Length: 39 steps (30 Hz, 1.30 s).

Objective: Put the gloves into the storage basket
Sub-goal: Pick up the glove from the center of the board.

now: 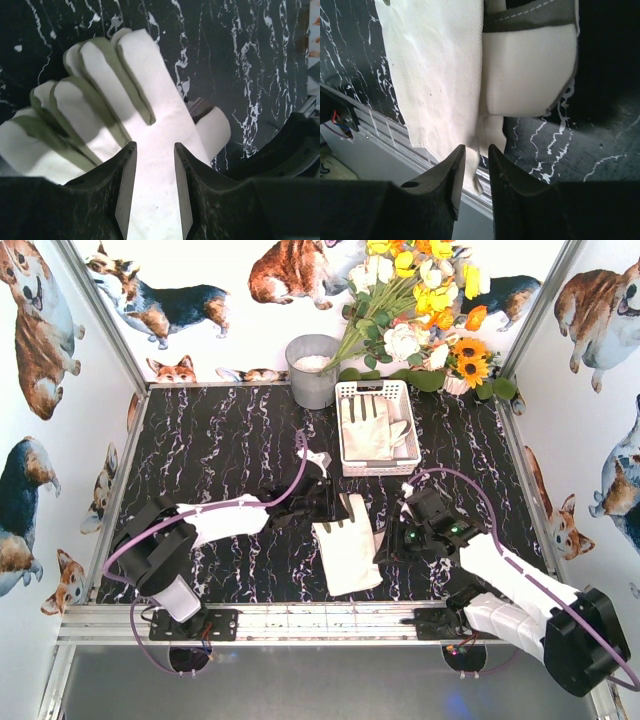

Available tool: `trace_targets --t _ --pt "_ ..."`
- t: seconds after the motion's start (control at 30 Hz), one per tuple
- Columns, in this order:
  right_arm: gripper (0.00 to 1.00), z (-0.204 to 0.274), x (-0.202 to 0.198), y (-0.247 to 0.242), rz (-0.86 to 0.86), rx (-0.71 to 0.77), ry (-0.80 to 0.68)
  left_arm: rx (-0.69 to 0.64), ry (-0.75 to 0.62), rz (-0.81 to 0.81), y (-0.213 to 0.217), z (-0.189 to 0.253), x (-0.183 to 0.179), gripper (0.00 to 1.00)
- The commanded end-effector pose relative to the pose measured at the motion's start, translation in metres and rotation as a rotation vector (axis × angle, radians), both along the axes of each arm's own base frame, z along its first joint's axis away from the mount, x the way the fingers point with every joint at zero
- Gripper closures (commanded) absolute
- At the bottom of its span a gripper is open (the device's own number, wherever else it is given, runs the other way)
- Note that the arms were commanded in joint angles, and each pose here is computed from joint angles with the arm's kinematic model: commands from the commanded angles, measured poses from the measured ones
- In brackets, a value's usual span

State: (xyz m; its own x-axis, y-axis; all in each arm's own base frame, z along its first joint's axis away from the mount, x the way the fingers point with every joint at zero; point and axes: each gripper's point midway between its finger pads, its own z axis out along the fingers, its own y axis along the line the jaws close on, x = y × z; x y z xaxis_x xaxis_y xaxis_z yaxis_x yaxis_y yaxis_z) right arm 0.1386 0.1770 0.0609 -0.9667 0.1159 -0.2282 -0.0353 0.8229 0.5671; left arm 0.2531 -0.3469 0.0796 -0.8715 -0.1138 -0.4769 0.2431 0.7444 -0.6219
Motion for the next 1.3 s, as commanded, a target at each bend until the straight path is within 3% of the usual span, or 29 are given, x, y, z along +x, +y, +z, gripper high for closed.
trace_targets --t 0.0,0.23,0.53,0.67,0.8,0.9,1.07,1.27 --pt "0.77 0.005 0.015 0.016 0.005 0.057 -0.058 -0.058 -0.034 -0.009 -0.02 0.012 0.012 0.71" --pt "0.99 -0.011 0.028 0.018 -0.029 0.052 -0.084 -0.067 -0.02 -0.006 -0.03 -0.005 0.023 0.74" --pt "1.0 -0.024 0.035 0.018 -0.045 0.033 -0.091 0.057 -0.018 0.041 -0.003 -0.043 0.036 0.79" --pt "0.82 -0.02 0.034 0.016 -0.066 0.034 -0.08 0.084 0.013 0.06 0.012 -0.063 0.029 0.82" --pt "0.64 -0.021 0.034 0.022 -0.091 0.088 -0.06 -0.04 0.046 0.085 0.012 -0.061 0.022 0.83" --pt "0.55 -0.026 0.036 0.02 -0.122 0.11 -0.018 -0.03 0.06 0.09 0.014 -0.065 0.02 0.84" --pt "0.46 -0.031 0.043 0.019 -0.157 0.152 0.011 -0.029 0.083 0.109 0.027 -0.077 0.011 0.84" --pt "0.43 -0.039 0.042 0.032 -0.135 0.219 0.058 -0.041 0.084 0.113 0.027 -0.075 0.011 0.85"
